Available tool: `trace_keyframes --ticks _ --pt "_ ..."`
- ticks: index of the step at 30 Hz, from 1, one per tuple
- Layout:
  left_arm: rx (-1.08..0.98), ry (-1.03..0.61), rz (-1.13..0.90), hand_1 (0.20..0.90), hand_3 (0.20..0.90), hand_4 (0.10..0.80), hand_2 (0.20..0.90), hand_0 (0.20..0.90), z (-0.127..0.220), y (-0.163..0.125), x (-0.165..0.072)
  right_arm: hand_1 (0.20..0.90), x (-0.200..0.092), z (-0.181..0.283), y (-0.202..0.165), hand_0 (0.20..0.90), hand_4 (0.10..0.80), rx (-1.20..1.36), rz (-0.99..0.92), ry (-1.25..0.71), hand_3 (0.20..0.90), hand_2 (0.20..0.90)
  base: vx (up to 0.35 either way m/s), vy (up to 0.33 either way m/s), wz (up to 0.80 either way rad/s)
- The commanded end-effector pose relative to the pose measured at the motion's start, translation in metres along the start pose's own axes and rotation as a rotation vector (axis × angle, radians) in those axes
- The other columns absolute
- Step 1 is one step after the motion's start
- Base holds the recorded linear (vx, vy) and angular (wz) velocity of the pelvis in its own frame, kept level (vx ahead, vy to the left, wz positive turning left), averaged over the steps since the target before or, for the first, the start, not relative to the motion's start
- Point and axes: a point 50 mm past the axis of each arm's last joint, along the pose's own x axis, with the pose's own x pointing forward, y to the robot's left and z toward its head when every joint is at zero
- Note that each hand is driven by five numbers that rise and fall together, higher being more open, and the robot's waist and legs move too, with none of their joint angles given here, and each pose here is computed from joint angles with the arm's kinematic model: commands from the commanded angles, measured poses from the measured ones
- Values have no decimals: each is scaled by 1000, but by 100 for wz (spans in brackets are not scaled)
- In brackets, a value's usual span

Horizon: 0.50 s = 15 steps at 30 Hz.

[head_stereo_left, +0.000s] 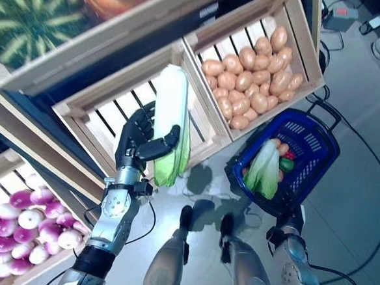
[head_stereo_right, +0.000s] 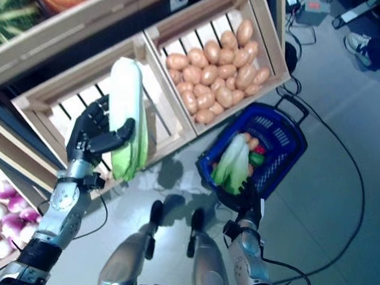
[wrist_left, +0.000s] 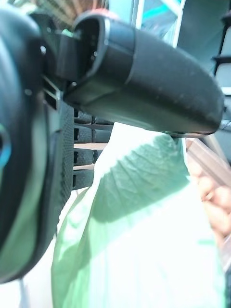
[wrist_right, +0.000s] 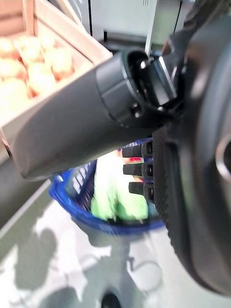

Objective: Put vegetables into the basket

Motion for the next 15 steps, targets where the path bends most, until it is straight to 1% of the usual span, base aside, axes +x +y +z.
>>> trace_keyframes --ticks 1,4,5,8,9,15 --pt "-326 -290 -93 300 300 400 300 300 45 -9 4 900 -14 -1 -18 900 800 -79 11 -45 900 900 75 30 4" --pt "-398 -278 -118 300 300 400 300 300 42 -13 2 900 -16 -5 -18 900 800 -76 19 -33 900 900 48 1 7" --pt "-471 -236 -170 300 300 400 300 300 36 -24 -2 900 -18 -6 -16 900 800 -83 60 -25 900 900 63 -25 10" --pt "-515 -204 -193 300 300 400 300 300 32 -28 -3 900 -18 -3 -11 900 800 -87 108 -23 900 900 46 -25 6" --pt "-590 -165 -194 300 300 400 300 300 26 -29 -4 900 -19 -2 -6 900 800 -101 176 -16 900 900 58 -21 1" --pt "-701 -90 -225 300 300 400 300 300 15 -31 -9 900 -25 4 12 900 800 -83 439 8 900 900 49 -30 -4"
